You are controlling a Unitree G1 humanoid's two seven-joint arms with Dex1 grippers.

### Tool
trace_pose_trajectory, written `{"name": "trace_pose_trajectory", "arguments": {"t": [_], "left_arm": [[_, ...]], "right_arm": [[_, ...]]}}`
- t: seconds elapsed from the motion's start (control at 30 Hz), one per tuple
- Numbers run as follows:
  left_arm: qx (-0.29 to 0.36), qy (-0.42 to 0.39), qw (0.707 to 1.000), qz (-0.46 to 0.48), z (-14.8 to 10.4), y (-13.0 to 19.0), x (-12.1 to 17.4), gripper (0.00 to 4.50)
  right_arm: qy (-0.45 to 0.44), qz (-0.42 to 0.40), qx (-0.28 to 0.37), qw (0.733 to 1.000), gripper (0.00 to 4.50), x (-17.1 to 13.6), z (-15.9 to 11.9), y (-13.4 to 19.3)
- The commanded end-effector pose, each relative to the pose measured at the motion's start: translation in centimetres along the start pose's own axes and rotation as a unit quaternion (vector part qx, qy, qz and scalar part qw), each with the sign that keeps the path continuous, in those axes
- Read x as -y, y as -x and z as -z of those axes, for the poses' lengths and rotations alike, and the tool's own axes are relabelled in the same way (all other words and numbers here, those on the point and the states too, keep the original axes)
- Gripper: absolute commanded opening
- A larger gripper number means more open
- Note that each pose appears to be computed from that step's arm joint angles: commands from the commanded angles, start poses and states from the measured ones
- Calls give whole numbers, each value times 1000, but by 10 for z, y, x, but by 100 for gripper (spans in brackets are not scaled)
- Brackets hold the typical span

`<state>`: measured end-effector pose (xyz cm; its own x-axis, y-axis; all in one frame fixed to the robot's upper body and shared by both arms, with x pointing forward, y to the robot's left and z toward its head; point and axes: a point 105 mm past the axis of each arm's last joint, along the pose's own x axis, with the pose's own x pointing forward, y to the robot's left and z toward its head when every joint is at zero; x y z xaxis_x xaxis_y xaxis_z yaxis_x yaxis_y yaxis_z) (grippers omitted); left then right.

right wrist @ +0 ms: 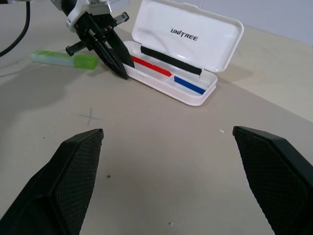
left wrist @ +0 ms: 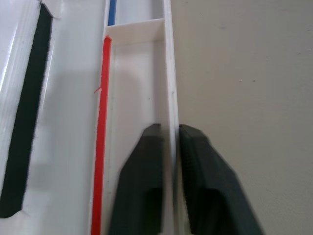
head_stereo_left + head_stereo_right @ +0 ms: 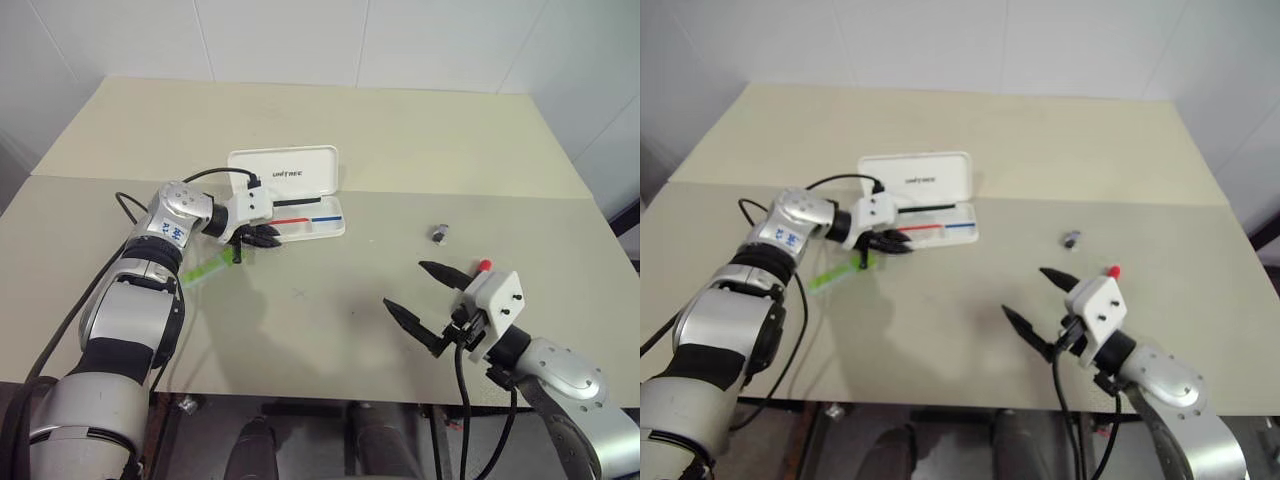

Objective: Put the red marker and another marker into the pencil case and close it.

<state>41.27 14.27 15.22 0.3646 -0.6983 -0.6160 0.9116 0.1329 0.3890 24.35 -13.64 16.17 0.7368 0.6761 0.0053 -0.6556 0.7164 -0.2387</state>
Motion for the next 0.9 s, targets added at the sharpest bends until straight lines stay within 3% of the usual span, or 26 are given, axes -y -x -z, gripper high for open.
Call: {"name": "trace_pose_trajectory", "arguments": {"t": [0.03,0.2,0.3,0.5,0.9], "left_arm": [[11,-12,1000,-9,-4,7,-4,5],[48,-34,998,-8,-19,13,-6,5],[103,-61,993,-3,-36,20,-3,5],[167,-97,981,17,-58,35,18,5],[116,-80,987,77,-59,19,90,5]], "right_arm": [[9,-8,7,1000,450,4,-7,3],[12,-9,4,1000,450,12,-8,2],[13,-12,2,1000,450,13,-7,4],[12,-14,4,1000,450,16,-7,16],[20,-3,-50,999,450,51,4,52]]}}
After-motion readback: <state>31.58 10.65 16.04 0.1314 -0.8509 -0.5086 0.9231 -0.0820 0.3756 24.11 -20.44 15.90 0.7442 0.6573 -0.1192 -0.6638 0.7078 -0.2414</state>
